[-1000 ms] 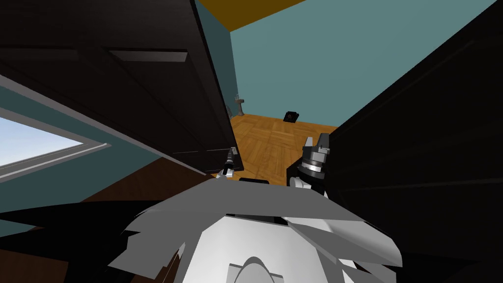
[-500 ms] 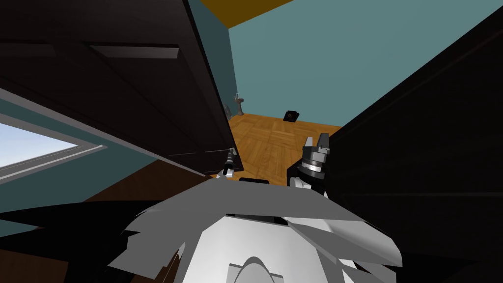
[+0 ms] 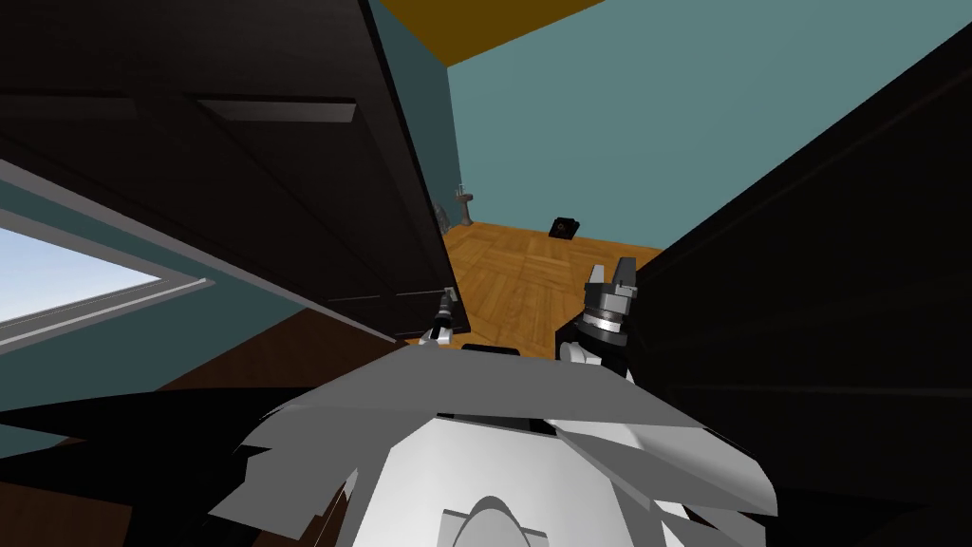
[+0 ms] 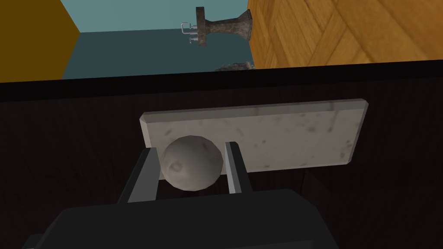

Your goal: Push the door open

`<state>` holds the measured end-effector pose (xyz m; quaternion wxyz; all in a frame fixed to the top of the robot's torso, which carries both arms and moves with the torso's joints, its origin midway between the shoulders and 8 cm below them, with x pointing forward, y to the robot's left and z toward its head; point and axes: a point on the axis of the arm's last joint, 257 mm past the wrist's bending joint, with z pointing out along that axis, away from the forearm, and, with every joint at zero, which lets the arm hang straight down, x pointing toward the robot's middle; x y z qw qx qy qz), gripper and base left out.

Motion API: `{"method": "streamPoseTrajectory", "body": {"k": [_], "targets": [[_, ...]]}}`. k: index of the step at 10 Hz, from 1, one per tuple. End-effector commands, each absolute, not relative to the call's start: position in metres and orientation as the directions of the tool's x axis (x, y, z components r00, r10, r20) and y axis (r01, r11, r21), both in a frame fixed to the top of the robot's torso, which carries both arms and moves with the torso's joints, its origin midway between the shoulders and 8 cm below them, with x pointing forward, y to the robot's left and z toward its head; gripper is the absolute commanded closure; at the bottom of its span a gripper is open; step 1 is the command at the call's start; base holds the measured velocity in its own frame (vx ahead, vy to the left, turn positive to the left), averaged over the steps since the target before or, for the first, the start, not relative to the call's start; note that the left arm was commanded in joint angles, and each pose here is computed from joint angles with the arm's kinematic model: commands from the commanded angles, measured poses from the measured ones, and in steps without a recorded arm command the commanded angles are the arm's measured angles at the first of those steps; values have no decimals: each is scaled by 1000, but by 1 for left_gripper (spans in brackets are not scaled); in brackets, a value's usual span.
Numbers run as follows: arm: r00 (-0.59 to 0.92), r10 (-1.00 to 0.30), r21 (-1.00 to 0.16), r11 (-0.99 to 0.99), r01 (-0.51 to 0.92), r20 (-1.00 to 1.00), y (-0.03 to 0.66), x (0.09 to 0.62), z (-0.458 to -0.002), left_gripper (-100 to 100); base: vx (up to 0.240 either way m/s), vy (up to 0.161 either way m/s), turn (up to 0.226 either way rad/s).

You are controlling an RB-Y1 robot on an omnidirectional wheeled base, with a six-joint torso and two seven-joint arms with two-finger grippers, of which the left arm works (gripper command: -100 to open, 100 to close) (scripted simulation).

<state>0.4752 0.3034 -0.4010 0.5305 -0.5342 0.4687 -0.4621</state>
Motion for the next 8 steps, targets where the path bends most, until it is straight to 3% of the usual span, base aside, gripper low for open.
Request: {"method": "streamPoseTrajectory", "body": {"k": [1,4,8], "targets": [[143,-990,-1000,9,7,-8,312,479,-393,100,194,-14,64],[159,-987,-1000,10,7,-9,320,479,-393,100,205,-10,88],[174,-985,-1000,10,6,-8,327,479,-393,100,112,-27,67]]}}
